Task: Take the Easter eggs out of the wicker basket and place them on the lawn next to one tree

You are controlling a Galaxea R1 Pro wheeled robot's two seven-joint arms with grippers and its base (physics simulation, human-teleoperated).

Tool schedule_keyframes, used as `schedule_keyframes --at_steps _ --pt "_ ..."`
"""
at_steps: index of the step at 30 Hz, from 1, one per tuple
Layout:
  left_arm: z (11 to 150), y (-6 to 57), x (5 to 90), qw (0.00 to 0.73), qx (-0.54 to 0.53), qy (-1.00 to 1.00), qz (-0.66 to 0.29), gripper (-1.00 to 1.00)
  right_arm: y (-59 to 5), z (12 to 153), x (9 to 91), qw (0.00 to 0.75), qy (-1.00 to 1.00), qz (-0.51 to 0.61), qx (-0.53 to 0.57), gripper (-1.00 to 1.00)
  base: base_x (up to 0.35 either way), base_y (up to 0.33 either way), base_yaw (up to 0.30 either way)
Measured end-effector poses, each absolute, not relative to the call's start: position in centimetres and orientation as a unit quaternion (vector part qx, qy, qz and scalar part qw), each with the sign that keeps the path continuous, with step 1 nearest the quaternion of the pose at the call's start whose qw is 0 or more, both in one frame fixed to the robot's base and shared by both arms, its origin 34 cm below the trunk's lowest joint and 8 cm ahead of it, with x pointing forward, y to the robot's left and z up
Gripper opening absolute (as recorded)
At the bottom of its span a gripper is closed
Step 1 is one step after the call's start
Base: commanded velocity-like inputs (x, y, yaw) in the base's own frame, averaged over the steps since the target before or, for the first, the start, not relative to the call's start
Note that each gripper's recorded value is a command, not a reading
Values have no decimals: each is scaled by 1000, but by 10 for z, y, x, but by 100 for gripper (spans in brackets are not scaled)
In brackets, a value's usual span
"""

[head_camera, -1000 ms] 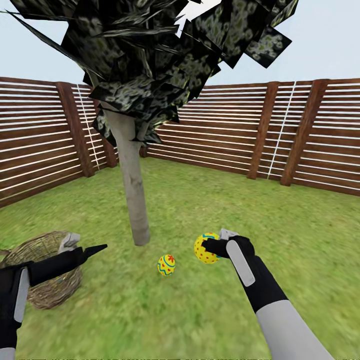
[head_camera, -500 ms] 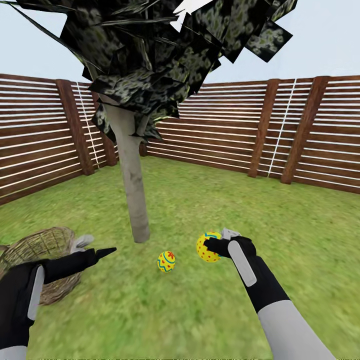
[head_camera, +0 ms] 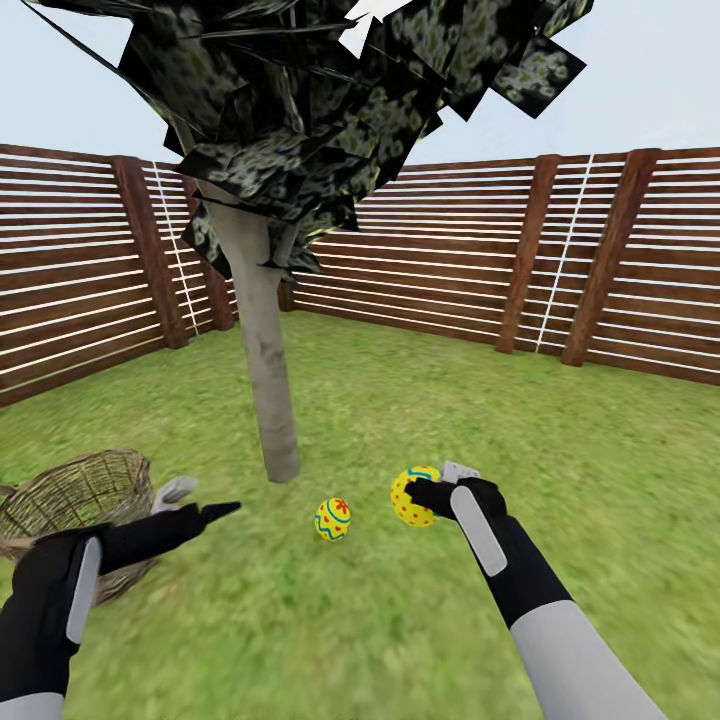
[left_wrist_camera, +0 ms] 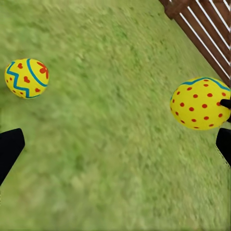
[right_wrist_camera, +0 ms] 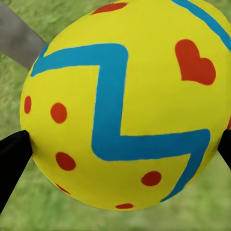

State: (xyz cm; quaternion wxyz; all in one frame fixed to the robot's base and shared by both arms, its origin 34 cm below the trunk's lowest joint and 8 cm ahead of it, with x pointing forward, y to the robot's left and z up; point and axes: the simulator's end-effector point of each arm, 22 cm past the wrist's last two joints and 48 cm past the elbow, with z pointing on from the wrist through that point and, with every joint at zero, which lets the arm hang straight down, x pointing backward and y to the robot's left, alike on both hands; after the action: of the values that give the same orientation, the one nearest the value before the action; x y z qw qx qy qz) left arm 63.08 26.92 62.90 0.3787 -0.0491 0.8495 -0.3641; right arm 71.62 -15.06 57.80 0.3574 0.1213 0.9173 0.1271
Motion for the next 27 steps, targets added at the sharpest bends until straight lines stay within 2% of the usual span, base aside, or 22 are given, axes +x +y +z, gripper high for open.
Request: schedule_keyframes --at_steps 12,18,27 --pt "612 279 627 386 -61 845 -365 100 -149 554 710 368 911 130 134 -100 0 0 0" --pt "602 275 623 387 -57 842 -372 100 -114 518 700 360 911 141 146 -100 0 0 0" --pt "583 275 620 387 -56 841 -373 100 -107 499 694 363 911 142 138 -100 0 0 0"
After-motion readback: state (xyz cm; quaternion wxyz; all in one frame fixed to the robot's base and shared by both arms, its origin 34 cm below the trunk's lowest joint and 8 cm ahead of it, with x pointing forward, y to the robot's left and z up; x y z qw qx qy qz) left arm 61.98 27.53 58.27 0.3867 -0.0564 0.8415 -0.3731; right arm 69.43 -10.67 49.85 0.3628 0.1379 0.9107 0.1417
